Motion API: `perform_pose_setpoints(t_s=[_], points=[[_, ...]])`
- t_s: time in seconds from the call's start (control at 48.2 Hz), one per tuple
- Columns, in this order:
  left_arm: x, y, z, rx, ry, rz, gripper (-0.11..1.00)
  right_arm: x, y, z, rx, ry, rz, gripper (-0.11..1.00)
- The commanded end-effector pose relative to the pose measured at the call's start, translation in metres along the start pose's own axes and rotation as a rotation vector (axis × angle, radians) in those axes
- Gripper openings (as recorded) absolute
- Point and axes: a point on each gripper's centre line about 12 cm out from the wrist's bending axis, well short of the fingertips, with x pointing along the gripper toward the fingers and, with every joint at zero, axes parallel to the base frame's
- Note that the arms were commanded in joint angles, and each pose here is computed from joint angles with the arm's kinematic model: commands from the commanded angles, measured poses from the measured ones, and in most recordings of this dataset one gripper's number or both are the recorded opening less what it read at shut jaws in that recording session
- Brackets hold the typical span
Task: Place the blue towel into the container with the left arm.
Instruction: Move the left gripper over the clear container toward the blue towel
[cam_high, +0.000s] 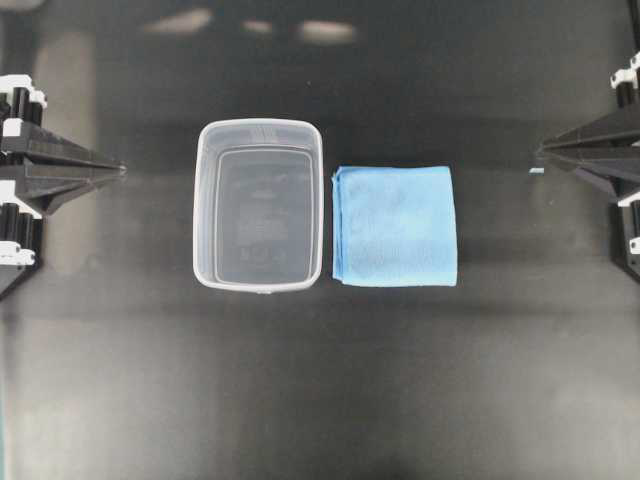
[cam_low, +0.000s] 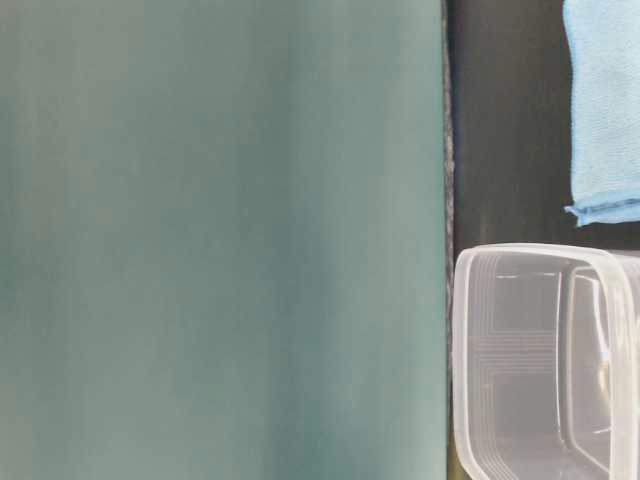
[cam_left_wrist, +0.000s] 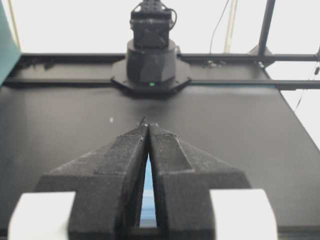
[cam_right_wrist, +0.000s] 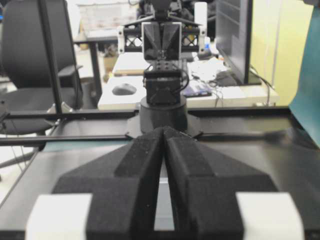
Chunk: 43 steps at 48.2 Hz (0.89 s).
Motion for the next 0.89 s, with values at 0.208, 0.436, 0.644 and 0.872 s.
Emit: perform_pose_setpoints(t_s=[0.208, 0.436, 0.644, 0.872], points=[[0.032, 0.0, 0.009, -0.005, 0.193, -0.002, 0.01, -0.004, 0.0, 0.009, 0.011, -0.025, 0.002, 0.0], [0.071, 0.004, 0.031, 0.001, 0.391, 0.018, 0.01, -0.008, -0.003, 0.005, 0.013, 0.027, -0.015, 0.0], [0.108, 0.006, 0.038, 0.025, 0.568, 0.021, 0.01, -0.014, -0.006, 0.006, 0.012, 0.036, -0.035, 0.02], [0.143, 0.007, 0.031, 0.026, 0.713, 0.025, 0.01, -0.019, -0.007, 0.01, 0.011, 0.019, -0.038, 0.44]])
